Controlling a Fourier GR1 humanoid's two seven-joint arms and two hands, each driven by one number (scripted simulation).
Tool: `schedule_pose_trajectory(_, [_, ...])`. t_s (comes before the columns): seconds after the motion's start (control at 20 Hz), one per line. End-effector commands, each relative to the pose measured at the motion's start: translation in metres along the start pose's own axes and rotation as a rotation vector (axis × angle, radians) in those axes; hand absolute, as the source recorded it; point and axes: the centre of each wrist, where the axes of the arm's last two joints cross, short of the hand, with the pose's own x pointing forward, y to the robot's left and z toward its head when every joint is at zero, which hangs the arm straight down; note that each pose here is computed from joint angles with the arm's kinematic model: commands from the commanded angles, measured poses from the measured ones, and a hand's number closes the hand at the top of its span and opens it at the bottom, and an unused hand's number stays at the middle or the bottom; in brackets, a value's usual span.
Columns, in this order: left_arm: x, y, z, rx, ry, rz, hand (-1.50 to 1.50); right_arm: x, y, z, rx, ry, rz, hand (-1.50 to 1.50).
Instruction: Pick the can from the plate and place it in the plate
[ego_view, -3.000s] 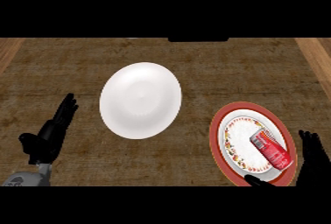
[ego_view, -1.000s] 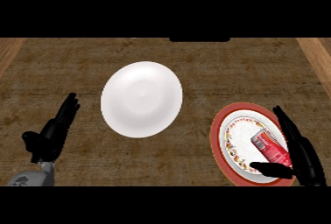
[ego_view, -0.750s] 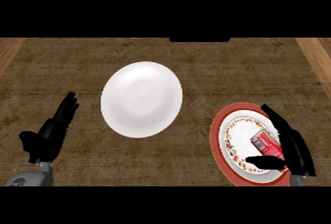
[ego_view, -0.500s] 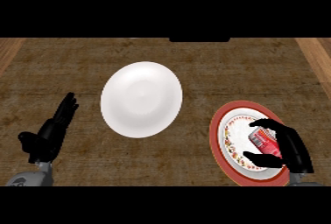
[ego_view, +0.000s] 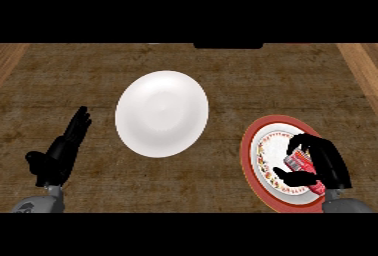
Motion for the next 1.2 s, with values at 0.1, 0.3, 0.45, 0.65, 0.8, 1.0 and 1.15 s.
schedule_pose_trajectory(0.1, [0.011,-0.007,0.001,-0.023,-0.019,0.012,0.0,0.004,0.001,-0.011,0.18,0.203,0.232,1.5])
schedule_pose_trajectory(0.3, [0.023,0.005,0.021,-0.002,-0.005,-0.01,0.0,0.024,-0.019,-0.001,0.06,0.118,0.232,1.5])
schedule_pose_trajectory(0.45, [0.001,0.006,0.018,0.005,-0.012,-0.012,0.0,0.054,-0.03,-0.007,0.051,0.043,0.171,1.5])
schedule_pose_trajectory(0.65, [0.013,0.009,-0.007,0.001,0.014,0.003,0.0,0.093,-0.055,0.02,-0.022,-0.026,0.168,1.5])
schedule_pose_trajectory(0.8, [0.008,0.01,-0.005,0.026,0.004,-0.007,0.0,0.121,-0.072,0.03,-0.094,-0.075,0.176,1.5])
schedule_pose_trajectory(1.0, [-0.002,0.001,0.007,0.014,0.005,-0.002,0.0,0.151,-0.089,0.018,-0.273,-0.142,0.128,1.5])
schedule_pose_trajectory(1.15, [-0.007,-0.001,0.008,-0.005,0.012,0.012,0.0,0.169,-0.092,0.021,-0.276,-0.168,0.152,1.5])
